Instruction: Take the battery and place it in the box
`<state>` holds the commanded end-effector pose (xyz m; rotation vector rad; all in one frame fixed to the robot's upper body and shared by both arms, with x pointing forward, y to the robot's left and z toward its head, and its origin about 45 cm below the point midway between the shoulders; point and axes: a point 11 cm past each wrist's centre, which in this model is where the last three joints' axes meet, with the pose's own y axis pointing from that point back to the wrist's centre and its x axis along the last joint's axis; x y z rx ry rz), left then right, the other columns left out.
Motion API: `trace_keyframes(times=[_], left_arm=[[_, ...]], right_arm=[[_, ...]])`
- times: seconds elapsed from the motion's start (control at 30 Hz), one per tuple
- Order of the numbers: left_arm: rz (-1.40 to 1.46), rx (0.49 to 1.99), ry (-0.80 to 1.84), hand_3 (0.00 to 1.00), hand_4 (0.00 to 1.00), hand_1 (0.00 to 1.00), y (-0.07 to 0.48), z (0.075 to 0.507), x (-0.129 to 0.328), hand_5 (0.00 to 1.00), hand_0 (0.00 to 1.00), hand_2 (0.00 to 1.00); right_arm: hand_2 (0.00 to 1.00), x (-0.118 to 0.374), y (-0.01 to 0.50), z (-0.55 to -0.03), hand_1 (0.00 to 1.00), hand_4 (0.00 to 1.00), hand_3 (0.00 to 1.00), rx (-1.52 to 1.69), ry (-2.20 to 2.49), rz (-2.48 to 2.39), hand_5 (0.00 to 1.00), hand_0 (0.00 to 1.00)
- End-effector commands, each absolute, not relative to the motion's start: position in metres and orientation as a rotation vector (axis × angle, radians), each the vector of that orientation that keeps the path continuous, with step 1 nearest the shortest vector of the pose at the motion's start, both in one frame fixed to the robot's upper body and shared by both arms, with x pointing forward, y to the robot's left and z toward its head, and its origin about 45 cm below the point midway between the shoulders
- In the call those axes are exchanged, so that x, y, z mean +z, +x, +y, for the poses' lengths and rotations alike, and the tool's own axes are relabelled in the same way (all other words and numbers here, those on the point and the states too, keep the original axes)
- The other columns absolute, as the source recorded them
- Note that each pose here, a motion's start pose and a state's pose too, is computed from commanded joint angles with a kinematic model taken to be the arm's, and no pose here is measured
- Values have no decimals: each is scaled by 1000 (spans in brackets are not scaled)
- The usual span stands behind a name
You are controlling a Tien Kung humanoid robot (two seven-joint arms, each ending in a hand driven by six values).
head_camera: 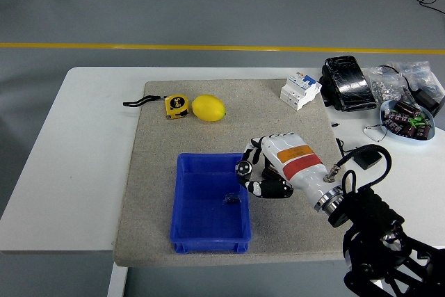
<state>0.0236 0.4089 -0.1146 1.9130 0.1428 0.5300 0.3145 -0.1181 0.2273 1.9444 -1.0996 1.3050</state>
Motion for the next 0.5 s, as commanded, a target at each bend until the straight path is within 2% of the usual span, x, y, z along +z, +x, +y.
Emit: trace_keyframes(times=[0.37, 0.4, 0.5], left_arm=[[144, 522, 1919, 677, 702, 693, 23, 412, -114, 674, 724, 735], [144, 522, 1920, 677, 702, 692, 23, 412, -114, 673, 725, 734], [143, 522, 1921, 677, 702, 692, 23, 412, -114, 673, 725, 734]], right_arm=[[440, 218, 306, -90, 330, 822, 487, 1289, 2022, -1034, 299, 152], [462, 217, 305, -89, 363, 837, 497, 1285, 2026, -1029, 330, 191], [462, 215, 303, -84, 363, 837, 497, 1277, 2052, -987, 330, 191]])
